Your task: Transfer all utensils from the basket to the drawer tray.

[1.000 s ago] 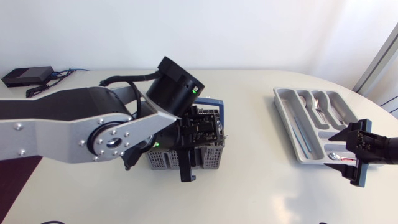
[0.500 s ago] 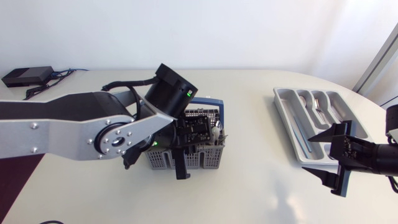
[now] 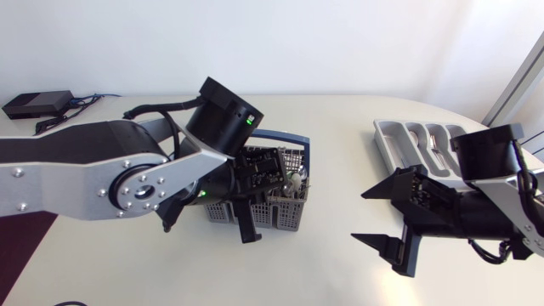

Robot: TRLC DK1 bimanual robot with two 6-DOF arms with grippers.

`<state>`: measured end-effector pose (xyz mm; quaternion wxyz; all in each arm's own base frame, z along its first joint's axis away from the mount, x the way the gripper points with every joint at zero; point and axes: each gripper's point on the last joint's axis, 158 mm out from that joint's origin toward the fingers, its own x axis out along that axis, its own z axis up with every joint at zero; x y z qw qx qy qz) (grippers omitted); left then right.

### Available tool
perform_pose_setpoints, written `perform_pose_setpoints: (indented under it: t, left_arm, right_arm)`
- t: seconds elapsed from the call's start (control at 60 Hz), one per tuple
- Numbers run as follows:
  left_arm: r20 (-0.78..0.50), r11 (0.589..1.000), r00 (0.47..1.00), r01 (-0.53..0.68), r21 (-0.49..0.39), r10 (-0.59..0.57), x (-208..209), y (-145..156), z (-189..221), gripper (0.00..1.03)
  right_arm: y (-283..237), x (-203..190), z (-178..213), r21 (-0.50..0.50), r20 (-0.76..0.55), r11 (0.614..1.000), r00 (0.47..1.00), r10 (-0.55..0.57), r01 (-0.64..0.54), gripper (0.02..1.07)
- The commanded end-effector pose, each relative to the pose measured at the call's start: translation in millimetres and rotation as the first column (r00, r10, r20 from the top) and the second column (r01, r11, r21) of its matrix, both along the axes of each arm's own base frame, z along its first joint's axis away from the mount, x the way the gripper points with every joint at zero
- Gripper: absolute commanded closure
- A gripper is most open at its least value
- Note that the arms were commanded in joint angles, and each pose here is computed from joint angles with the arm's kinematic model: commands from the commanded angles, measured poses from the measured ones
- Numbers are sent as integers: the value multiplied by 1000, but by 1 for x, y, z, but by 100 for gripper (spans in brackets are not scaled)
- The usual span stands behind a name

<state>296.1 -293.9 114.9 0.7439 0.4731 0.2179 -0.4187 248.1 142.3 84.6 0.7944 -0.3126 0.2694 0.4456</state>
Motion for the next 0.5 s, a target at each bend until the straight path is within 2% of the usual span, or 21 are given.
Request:
perform_pose_setpoints:
  t: [0.0, 0.283, 0.483]
  left_arm:
    - [-24, 999, 999, -44, -7, 44, 0, 8, 0, 100]
    - [-75, 986, 987, -150, -76, 144, 4, 11, 13, 100]
    - [-90, 964, 973, -223, -145, 211, 4, 12, 34, 100]
  right_arm:
    - [20, 1, 11, 36, -13, 999, 1000, -24, 24, 8]
    - [58, 1, 25, 69, -64, 997, 998, -26, 30, 9]
    - [67, 10, 39, 144, -88, 985, 992, -85, 98, 8]
